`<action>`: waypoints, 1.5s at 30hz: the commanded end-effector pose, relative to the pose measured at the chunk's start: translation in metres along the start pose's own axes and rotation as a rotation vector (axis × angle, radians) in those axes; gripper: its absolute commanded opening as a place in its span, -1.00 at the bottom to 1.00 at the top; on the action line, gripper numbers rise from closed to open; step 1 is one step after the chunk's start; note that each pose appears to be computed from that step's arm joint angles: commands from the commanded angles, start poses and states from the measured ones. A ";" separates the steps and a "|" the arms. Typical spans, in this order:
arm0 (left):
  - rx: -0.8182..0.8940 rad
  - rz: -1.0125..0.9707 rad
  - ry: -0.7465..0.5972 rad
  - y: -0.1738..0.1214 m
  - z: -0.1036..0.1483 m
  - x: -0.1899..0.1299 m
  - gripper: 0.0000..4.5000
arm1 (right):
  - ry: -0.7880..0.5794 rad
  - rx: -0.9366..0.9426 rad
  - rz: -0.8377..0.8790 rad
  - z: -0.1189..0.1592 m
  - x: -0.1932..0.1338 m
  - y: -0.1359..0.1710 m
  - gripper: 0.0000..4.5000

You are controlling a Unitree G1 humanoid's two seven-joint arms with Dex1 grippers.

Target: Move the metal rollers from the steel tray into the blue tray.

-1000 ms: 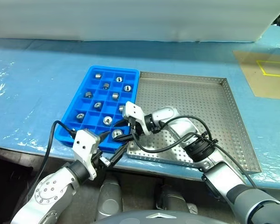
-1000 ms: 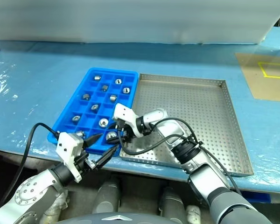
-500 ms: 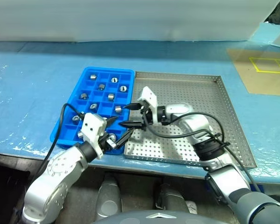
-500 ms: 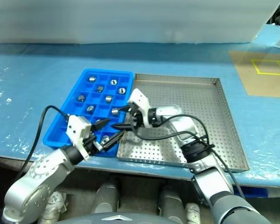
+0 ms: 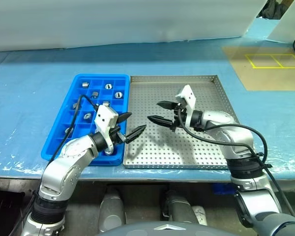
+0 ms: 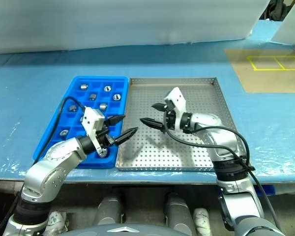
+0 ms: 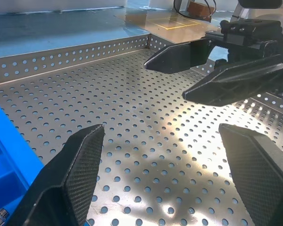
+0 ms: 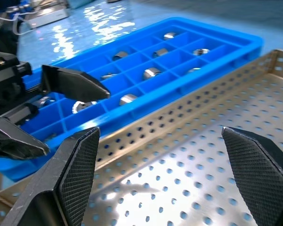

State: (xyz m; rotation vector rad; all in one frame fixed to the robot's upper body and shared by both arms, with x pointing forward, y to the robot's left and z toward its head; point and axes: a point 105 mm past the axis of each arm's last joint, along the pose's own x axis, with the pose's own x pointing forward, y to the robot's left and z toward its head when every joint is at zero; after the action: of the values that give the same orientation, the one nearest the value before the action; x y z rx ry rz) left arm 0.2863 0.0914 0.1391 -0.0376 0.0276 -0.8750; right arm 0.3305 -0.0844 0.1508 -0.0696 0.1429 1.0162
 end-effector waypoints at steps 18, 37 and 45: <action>0.086 -0.053 -0.071 0.004 0.015 0.022 0.81 | -0.069 -0.124 -0.203 0.001 -0.040 -0.021 0.90; 0.135 -0.113 -0.080 -0.001 0.019 0.033 0.99 | -0.122 -0.121 -0.205 0.012 -0.045 -0.021 1.00; 0.153 -0.108 -0.076 0.002 0.016 0.039 0.99 | -0.088 -0.153 -0.210 0.007 -0.047 -0.020 1.00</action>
State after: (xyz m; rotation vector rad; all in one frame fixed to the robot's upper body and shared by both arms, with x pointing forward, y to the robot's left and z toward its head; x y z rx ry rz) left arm 0.3129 0.0671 0.1432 0.0536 -0.0581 -0.9683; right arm 0.3288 -0.1340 0.1492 -0.1228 0.0406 0.8103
